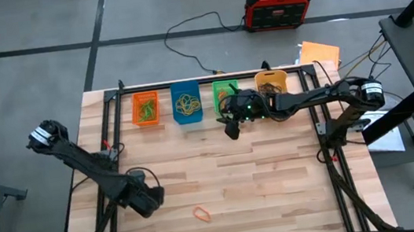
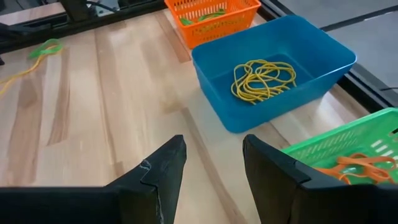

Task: Sort rubber bands into baskets
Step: Put the yellow rubber band into the blue bin

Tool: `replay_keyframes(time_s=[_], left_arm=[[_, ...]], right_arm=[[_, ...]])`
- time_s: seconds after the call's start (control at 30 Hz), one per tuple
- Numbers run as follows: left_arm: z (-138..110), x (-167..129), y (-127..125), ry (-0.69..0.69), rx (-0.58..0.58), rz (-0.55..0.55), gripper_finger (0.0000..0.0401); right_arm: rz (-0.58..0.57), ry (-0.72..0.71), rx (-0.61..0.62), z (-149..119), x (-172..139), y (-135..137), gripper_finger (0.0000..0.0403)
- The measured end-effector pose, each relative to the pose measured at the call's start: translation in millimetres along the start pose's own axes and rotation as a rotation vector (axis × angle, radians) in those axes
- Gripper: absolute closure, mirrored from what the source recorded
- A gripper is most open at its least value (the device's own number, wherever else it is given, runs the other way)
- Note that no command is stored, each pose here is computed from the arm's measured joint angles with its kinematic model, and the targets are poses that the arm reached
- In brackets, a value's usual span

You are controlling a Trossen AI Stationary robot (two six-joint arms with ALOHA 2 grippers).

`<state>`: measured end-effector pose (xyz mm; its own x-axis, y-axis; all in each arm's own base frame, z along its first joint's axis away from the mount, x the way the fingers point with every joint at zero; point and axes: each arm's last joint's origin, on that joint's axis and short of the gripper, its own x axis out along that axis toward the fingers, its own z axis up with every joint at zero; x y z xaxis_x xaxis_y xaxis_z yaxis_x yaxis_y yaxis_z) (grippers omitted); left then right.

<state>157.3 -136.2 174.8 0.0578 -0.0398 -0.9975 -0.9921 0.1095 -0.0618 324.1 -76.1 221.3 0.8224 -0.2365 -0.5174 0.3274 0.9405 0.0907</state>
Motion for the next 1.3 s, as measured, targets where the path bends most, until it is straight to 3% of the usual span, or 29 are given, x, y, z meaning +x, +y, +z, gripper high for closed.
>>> replay_keyframes(time_s=[0.3,0.87,1.07,1.17,1.3], left_arm=[[-4.1,27.4,-0.1,-0.022,-0.026,0.211,0.0293],[-6.6,41.2,-7.3,-0.084,-0.012,0.184,0.0382],[-10.1,37.8,-16.5,-0.142,0.119,0.102,0.04],[-16.0,21.2,-32.6,-0.225,0.184,-0.02,0.0401],[-25.8,-2.2,-48.8,-0.356,0.354,-0.144,0.0401]], right_arm=[[-0.007,0.0,-0.017,-0.1,0.2,-0.2,0.0245],[-0.007,0.0,-0.048,-0.3,0.3,-0.2,0.0248],[-0.007,0.001,-0.067,-0.4,0.4,-0.2,0.0245],[-0.007,0.005,-0.069,-0.8,0.4,-0.3,0.0248],[-0.006,0.01,-0.076,-1.5,0.4,0.1,0.025]])
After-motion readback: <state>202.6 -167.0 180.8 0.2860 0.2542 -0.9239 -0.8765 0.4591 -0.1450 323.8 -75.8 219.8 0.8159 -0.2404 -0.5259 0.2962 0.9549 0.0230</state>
